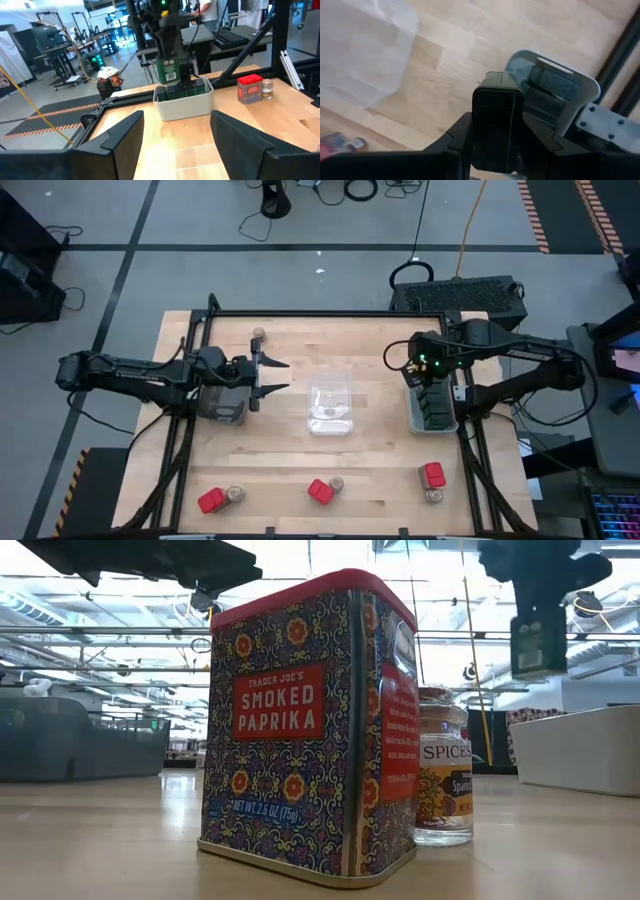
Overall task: Sort spices by type
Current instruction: Put the black seasoning can into the gray bin
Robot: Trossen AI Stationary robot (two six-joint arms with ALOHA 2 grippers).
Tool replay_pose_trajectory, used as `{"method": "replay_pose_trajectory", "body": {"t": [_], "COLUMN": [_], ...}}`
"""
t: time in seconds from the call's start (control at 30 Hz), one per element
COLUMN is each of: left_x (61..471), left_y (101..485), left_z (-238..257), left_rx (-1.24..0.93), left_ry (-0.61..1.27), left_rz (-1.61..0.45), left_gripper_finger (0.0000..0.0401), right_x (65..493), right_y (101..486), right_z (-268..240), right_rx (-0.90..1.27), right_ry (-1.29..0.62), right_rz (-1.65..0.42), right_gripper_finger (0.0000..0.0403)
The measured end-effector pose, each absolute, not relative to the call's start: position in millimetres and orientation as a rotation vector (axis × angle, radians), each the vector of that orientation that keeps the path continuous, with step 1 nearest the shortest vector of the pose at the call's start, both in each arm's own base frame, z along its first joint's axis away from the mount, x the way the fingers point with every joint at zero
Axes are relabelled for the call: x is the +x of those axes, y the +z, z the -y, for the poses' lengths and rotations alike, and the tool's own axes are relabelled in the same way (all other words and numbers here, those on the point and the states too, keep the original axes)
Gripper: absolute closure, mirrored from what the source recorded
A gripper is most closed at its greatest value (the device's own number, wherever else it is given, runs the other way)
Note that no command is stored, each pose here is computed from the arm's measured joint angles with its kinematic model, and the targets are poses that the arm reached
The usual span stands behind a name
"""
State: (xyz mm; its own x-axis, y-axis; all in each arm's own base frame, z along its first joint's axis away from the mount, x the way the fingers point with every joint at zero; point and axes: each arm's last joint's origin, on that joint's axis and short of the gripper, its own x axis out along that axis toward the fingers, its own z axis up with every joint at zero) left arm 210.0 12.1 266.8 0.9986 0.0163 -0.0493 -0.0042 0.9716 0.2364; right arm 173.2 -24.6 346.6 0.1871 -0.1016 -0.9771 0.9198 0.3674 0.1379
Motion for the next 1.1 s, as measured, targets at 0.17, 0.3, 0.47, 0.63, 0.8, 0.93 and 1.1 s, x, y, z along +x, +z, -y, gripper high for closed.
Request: {"method": "replay_pose_trajectory", "body": {"t": [0.17,0.3,0.47,0.63,0.8,0.93,1.1], "left_x": [209.9,209.9,209.9,209.9,209.9,209.9,209.9], "left_y": [266.5,265.8,265.0,264.8,264.7,264.7,264.8], "left_z": [-12.2,-12.2,-12.2,-12.2,-12.2,-12.2,-12.2], "left_rx": [0.238,0.237,0.237,0.237,0.237,0.237,0.237], "left_ry": [0.010,0.010,0.009,0.008,0.008,0.008,0.008], "left_rz": [-0.054,-0.061,-0.069,-0.071,-0.072,-0.071,-0.071], "left_gripper_finger": [0.0166,0.0166,0.0166,0.0166,0.0166,0.0166,0.0166], "right_x": [172.6,173.3,168.5,170.4,168.5,167.3,166.3], "right_y": [330.8,320.5,309.9,304.9,299.1,293.7,289.7], "right_z": [30.8,37.8,45.3,49.4,52.6,54.2,56.5], "right_rx": [0.944,0.980,1.032,1.063,1.094,1.108,1.122], "right_ry": [-0.932,-0.946,-0.980,-0.939,-0.929,-0.935,-0.942], "right_rz": [-1.170,-1.179,-1.196,-1.139,-1.147,-1.163,-1.163], "right_gripper_finger": [0.0298,0.0298,0.0298,0.0298,0.0298,0.0298,0.0298]}}
